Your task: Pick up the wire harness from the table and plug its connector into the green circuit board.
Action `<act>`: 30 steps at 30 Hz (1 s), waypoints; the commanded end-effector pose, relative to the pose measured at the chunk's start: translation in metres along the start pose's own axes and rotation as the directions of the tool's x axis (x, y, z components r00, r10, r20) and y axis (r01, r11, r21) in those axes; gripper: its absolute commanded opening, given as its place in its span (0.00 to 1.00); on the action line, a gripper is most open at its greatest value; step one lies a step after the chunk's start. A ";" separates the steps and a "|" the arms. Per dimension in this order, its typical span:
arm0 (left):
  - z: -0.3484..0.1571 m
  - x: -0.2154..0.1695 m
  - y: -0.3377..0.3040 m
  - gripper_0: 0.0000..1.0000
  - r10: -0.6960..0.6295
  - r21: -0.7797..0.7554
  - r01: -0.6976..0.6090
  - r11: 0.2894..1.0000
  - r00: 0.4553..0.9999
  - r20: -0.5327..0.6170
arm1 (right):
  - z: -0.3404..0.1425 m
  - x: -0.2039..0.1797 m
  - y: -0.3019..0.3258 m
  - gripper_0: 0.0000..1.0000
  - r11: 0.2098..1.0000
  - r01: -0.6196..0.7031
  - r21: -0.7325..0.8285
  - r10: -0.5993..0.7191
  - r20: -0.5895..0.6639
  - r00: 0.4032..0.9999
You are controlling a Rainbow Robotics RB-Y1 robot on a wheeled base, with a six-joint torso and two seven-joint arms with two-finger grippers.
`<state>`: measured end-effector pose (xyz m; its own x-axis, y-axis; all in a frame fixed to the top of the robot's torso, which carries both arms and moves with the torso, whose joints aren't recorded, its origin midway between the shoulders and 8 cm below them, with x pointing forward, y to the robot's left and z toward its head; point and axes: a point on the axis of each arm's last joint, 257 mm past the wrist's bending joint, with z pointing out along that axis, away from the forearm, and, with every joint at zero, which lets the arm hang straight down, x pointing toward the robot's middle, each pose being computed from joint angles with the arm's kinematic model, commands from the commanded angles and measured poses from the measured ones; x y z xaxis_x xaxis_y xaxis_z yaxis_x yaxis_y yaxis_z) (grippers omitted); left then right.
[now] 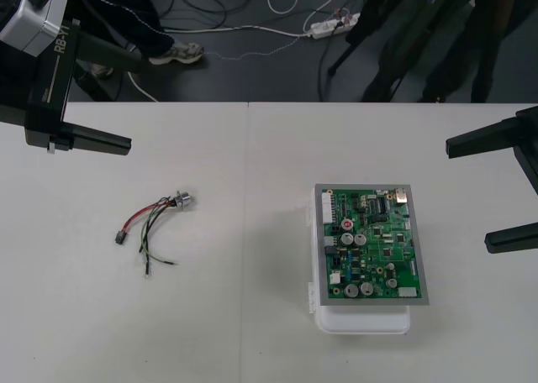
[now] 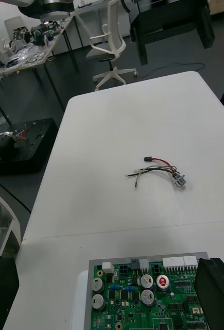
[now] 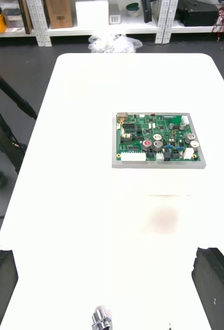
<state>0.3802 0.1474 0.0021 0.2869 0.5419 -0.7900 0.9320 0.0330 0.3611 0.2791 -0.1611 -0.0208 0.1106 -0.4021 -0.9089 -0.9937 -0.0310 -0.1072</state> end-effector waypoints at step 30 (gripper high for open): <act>-0.003 -0.012 0.012 1.00 0.070 -0.055 -0.069 0.996 0.997 0.029 | 0.004 -0.012 0.005 1.00 0.997 0.073 -0.020 -0.073 0.010 0.997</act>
<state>0.3802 0.1474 0.0021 0.2869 0.5419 -0.7900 0.9320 0.0330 0.3611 0.2791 -0.1611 -0.0208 0.1106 -0.4021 -0.9089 -0.9937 -0.0310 -0.1072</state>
